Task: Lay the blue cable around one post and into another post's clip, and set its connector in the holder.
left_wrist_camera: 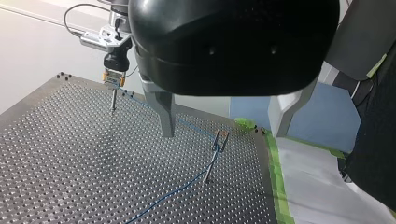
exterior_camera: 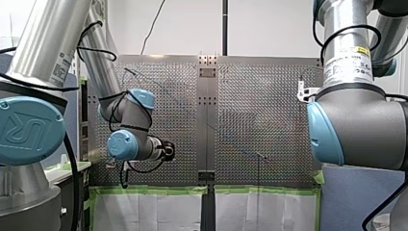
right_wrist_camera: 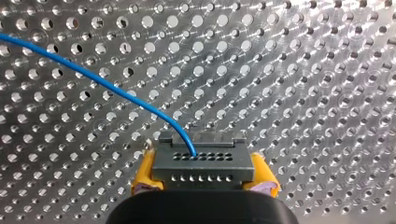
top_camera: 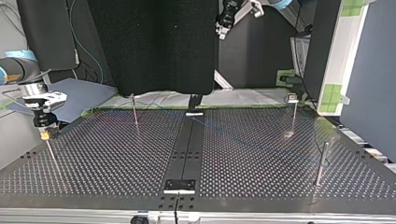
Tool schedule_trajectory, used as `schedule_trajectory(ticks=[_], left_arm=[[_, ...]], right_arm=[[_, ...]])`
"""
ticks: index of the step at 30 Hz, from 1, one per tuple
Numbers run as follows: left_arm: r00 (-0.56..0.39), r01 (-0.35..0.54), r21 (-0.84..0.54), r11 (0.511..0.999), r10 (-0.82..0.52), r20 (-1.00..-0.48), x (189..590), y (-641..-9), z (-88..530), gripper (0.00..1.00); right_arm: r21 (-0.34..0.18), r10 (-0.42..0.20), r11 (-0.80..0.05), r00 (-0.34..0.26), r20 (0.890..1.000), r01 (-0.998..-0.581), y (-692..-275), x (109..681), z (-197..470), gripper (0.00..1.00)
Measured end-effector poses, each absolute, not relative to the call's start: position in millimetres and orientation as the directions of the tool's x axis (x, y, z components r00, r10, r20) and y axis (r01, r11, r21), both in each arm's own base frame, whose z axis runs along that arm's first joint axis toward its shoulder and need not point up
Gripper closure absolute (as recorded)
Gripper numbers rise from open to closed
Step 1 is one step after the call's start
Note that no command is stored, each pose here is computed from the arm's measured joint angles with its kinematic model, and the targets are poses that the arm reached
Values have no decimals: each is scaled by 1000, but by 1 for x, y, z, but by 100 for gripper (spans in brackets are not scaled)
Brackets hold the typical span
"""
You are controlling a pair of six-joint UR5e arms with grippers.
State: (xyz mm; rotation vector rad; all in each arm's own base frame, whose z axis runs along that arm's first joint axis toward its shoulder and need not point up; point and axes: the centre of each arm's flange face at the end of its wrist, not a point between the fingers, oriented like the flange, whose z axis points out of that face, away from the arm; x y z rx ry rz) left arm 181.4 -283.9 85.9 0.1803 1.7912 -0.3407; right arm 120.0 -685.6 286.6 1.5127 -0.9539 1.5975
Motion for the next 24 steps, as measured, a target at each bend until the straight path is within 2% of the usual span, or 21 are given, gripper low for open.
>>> schedule_trajectory(ticks=[4,8,9,10,11,12,13,14,15,24], left_arm=[[-246,301,-133,944,-58,-967,181,-284,86,2],[-246,301,-133,944,-58,-967,181,-284,86,2],[-246,301,-133,944,-58,-967,181,-284,86,2],[-246,301,-133,944,-58,-967,181,-284,86,2],[-246,301,-133,944,-58,-968,181,-284,86,2],[-246,301,-133,944,-58,-968,181,-284,86,2],[-246,301,-133,944,-58,-968,181,-284,86,2],[-246,300,-133,944,-58,-968,181,-284,86,2],[-246,300,-133,945,-58,-968,181,-284,86,2],[-246,301,-131,945,-56,-968,181,-284,86,2]], right_arm=[[-35,12,-463,-46,999,-885,-685,120,287,100],[-27,2,-425,-31,1000,-905,-684,112,287,100],[-27,2,-424,-31,1000,-905,-684,112,287,79],[-27,2,-424,-31,1000,-905,-684,112,287,79],[-28,1,-425,-31,1000,-905,-684,112,287,59],[-28,1,-424,-31,1000,-905,-684,112,286,25],[-28,0,-424,-31,1000,-905,-684,112,286,25],[-28,1,-424,-31,1000,-905,-684,112,286,5],[-28,0,-424,-31,1000,-905,-684,112,286,0],[-29,0,-424,-31,1000,-905,-684,112,286,0]])
